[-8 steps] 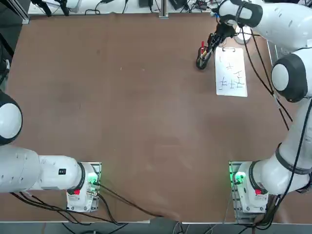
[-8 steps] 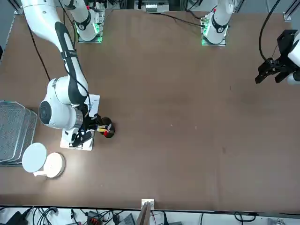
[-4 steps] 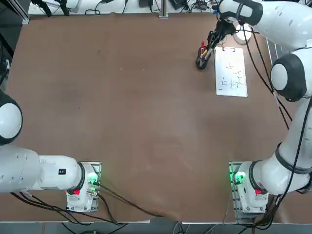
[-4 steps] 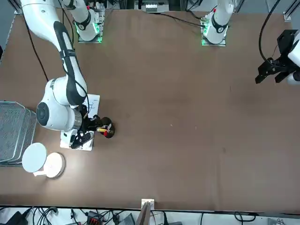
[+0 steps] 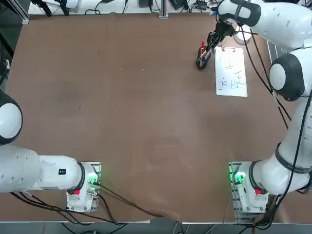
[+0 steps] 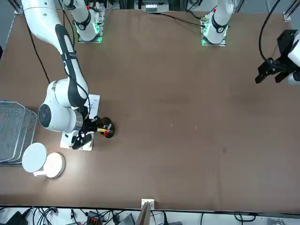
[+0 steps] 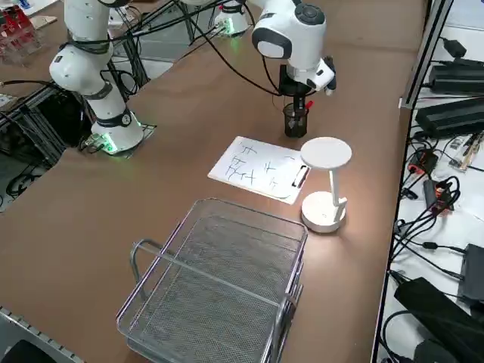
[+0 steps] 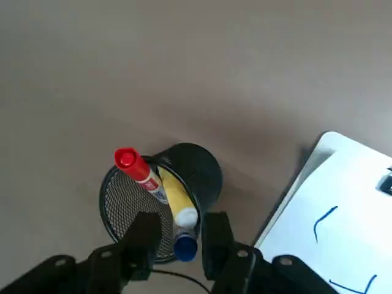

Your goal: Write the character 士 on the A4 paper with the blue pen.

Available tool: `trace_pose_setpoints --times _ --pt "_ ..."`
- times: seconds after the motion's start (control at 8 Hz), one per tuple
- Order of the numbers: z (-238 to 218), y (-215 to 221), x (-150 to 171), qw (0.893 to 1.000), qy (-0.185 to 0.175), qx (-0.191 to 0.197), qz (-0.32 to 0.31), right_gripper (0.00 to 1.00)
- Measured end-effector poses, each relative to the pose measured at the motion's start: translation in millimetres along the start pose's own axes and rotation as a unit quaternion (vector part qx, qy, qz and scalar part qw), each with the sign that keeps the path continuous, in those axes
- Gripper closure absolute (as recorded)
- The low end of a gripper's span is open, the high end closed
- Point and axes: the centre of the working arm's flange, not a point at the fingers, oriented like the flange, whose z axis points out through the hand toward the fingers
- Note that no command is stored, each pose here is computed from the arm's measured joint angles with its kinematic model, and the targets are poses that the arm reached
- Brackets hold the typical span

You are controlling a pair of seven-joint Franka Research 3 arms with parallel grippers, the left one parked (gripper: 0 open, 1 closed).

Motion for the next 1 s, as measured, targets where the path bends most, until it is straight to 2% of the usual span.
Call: trace_pose_setpoints --times 1.0 --pt "1.5 0.1 -0.1 1.000 -0.003 -0.006 -0.004 0.63"
